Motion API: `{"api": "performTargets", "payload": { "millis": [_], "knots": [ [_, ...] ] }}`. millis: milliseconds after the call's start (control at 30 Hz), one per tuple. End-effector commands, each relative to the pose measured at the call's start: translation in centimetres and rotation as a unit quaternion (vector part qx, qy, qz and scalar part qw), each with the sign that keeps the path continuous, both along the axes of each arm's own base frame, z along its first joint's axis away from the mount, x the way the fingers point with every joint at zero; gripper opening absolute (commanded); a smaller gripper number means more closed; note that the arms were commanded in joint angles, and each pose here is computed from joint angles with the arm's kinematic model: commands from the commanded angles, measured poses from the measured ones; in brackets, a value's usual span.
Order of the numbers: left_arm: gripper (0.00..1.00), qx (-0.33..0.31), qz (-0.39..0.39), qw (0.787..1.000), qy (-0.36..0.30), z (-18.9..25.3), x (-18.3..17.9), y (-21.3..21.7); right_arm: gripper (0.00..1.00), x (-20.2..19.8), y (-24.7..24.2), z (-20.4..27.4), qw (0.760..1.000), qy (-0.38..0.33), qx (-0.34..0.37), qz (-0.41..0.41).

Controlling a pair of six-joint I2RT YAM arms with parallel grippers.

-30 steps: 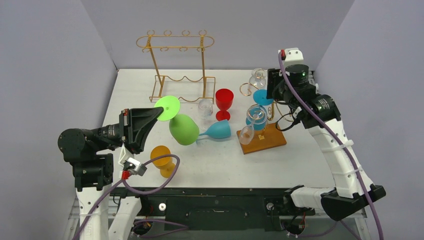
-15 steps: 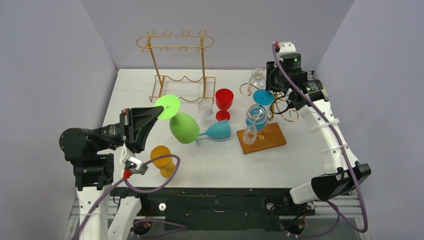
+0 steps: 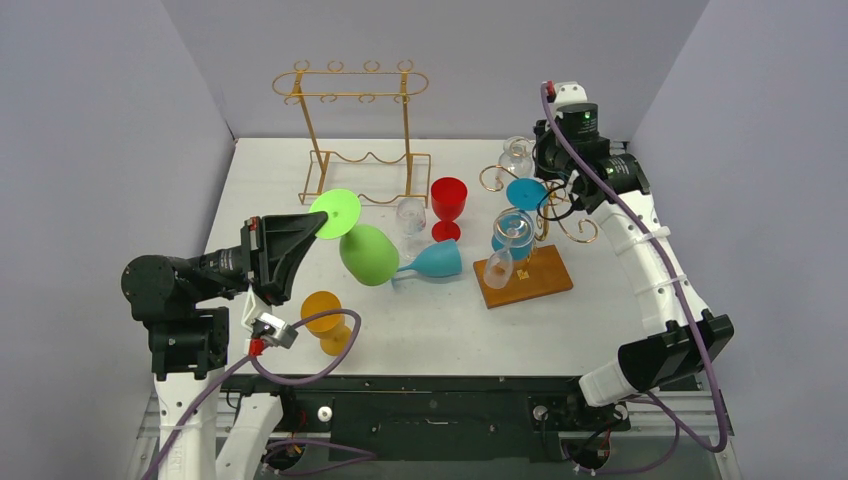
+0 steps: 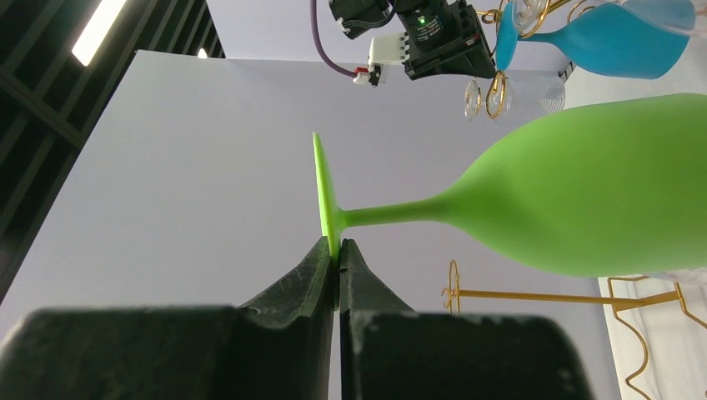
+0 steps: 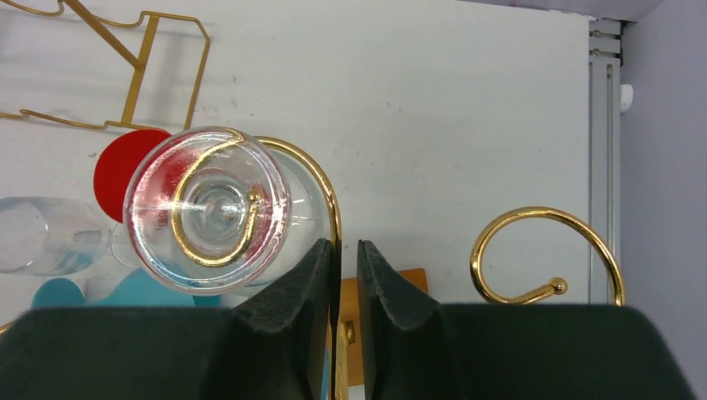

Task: Place the wine glass upside down on the wine glass rack
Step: Move the wine rack to the center of the board.

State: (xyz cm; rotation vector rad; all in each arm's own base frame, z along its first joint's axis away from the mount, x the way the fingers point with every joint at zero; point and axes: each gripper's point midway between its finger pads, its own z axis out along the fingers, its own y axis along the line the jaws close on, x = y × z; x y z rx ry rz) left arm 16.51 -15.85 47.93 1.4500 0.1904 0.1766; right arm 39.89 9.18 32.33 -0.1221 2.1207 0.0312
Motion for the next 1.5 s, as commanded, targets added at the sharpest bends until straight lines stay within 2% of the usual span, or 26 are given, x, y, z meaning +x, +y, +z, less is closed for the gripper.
{"api": "performTargets", "payload": {
  "millis": [0,233,800,1200,1467],
  "knots": [
    [0.00,0.000,0.003,1.000,-0.010,0.2,0.1,0.0,0.12,1.0,0.2,0.3,1.000,-0.017,0.004,0.006],
    [0.00,-0.002,-0.002,1.000,-0.012,0.2,0.2,-0.3,0.00,1.2,1.1,-0.2,0.999,-0.008,0.011,0.031],
    [0.00,-0.005,-0.002,1.000,-0.006,0.2,0.7,-0.6,0.00,3.1,3.0,7.0,0.987,-0.132,0.090,0.027],
    [0.00,-0.006,0.000,1.000,-0.003,-0.2,0.9,-0.7,0.00,2.8,3.4,10.4,0.974,-0.193,0.116,0.017],
    [0.00,-0.006,0.002,1.000,-0.001,-0.5,1.0,-0.6,0.00,4.0,3.6,11.4,0.969,-0.209,0.135,0.005]
  ]
}}
